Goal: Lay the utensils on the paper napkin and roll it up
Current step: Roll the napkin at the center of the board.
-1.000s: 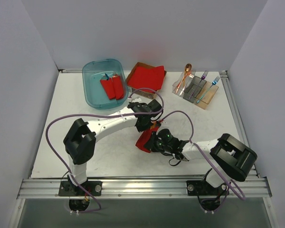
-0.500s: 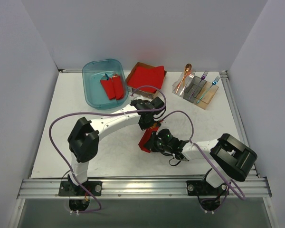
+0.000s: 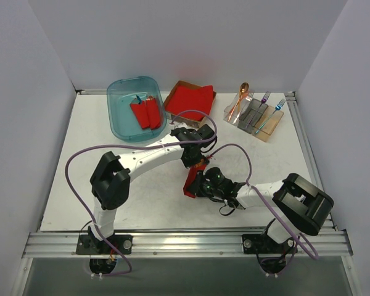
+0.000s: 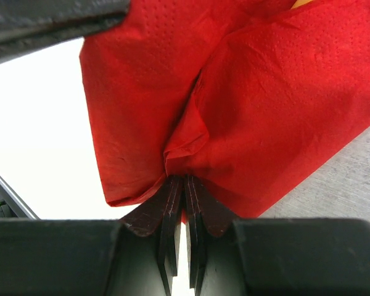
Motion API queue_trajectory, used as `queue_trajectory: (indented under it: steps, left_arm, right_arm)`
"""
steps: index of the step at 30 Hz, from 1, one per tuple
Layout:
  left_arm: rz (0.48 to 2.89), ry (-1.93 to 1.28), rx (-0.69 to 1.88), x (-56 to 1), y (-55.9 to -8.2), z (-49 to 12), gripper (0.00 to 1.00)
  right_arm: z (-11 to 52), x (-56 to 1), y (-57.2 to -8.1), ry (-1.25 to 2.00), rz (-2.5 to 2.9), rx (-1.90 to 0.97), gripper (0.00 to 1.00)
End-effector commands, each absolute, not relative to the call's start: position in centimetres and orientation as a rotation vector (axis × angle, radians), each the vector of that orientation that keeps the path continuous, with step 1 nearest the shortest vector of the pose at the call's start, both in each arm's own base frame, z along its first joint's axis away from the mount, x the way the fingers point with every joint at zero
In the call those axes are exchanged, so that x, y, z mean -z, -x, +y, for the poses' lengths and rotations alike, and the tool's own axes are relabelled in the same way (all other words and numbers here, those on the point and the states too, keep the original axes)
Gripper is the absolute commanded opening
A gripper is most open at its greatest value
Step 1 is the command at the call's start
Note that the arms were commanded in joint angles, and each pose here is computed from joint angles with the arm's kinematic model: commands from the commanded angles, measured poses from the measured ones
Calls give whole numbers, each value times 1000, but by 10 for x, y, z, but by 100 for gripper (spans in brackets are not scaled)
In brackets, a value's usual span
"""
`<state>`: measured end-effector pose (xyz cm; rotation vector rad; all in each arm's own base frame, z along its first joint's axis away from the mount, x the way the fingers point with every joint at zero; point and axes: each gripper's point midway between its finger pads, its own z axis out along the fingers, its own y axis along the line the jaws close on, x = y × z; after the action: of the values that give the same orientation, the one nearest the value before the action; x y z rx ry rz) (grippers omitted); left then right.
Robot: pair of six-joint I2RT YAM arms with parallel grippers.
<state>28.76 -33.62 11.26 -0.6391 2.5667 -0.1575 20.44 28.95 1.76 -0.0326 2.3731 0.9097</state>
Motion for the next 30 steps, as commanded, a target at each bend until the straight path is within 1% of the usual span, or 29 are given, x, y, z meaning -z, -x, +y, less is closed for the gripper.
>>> queue_trajectory:
  steps: [1,10,18,27,28,30]
  left_arm:
    - [2566,664,219,-125,-290,-348,2]
    - [2570,672,227,-123,-290,-351,2]
    - [2571,672,235,-120,-292,-354,2]
    - [2573,668,230,-116,-294,-356,2]
    - [2573,666,227,-115,-293,-356,2]
    - [2572,668,229,-116,-294,-356,2]
  right_arm:
    - [278,-8,-201,26,2395,-841,9]
    - [276,-10,-201,19,2388,-836,11]
    - [272,-16,-204,-15,2358,-833,18]
    - [262,-26,-204,-46,2319,-839,19]
    - [261,-27,-204,-49,2317,-840,22]
    - [260,-28,-202,-53,2313,-848,24]
